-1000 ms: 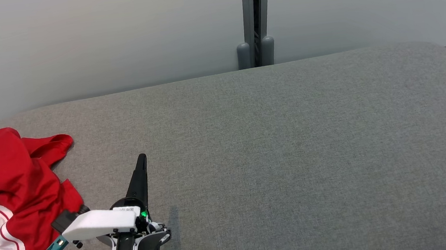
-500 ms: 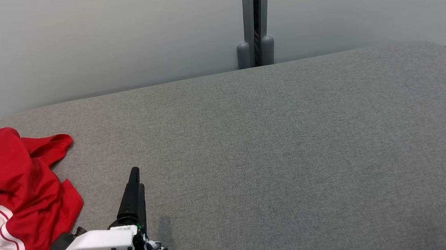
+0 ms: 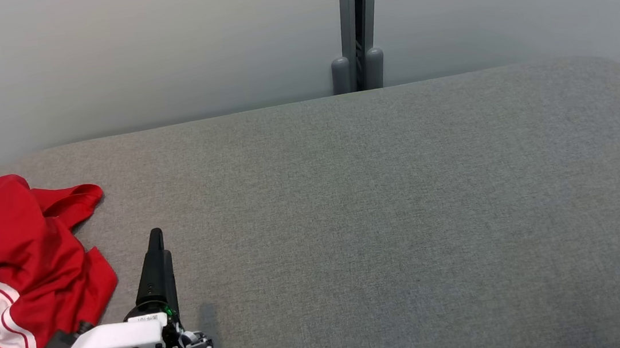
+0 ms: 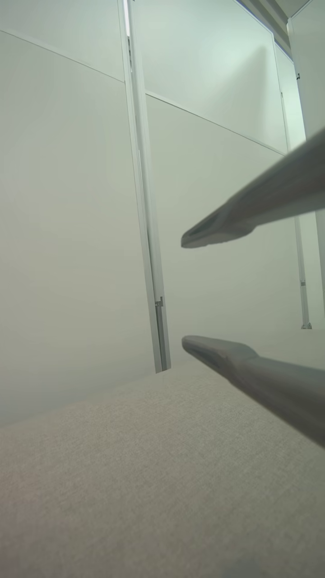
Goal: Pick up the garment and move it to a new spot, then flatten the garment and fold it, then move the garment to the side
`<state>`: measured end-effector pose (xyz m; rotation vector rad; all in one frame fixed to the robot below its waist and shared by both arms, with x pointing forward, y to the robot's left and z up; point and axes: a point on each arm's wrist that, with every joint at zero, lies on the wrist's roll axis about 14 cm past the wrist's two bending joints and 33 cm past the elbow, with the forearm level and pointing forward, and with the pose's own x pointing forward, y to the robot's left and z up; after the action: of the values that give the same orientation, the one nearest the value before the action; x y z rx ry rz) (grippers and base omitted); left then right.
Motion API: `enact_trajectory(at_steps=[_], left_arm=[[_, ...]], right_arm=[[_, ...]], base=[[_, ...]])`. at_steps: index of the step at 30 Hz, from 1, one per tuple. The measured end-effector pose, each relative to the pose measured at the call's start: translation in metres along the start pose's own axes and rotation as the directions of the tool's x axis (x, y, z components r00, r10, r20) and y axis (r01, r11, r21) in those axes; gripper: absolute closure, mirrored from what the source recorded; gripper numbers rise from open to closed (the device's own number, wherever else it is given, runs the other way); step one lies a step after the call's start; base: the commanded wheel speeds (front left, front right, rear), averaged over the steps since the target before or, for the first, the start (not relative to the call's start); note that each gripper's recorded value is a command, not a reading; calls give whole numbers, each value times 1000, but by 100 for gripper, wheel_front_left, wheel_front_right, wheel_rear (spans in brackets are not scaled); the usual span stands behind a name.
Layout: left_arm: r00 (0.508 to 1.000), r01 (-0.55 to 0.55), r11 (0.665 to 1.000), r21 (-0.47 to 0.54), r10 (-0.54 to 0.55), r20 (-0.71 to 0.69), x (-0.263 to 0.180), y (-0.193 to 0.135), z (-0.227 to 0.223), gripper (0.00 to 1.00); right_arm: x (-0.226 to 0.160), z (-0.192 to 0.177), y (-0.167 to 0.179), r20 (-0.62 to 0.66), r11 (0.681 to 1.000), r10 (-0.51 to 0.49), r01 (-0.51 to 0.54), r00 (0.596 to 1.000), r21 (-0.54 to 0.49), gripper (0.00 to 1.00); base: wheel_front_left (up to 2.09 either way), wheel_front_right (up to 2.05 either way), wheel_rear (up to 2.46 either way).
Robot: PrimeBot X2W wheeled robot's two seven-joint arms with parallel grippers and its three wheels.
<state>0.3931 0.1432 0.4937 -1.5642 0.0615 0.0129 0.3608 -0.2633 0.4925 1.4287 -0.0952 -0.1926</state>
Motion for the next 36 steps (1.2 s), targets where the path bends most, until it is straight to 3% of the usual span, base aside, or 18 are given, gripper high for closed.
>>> enact_trajectory(at_steps=[11, 16, 20, 27, 36], left_arm=[[988, 10, 996, 84, -23, 151, -2, -5, 49, 0], [983, 26, 992, 125, -48, 176, -2, -12, 57, 0], [978, 58, 983, 173, -90, 188, -1, -24, 61, 0], [964, 102, 957, 271, -162, 209, -3, -45, 69, 0], [953, 161, 848, 505, -267, 145, -5, -73, 54, 0]], right_arm=[[15, -8, 33, 1, 976, 88, -86, 996, -199, 0], [20, -16, 51, -15, 938, 138, -136, 990, -318, 0], [23, -26, 65, -40, 887, 178, -178, 983, -425, 0], [25, -46, 88, -92, 762, 244, -250, 965, -597, 0], [26, -65, 101, -143, 622, 288, -298, 947, -724, 0]], base=[[0, 0, 0], [0, 0, 0], [0, 0, 0], [0, 0, 0], [0, 0, 0]])
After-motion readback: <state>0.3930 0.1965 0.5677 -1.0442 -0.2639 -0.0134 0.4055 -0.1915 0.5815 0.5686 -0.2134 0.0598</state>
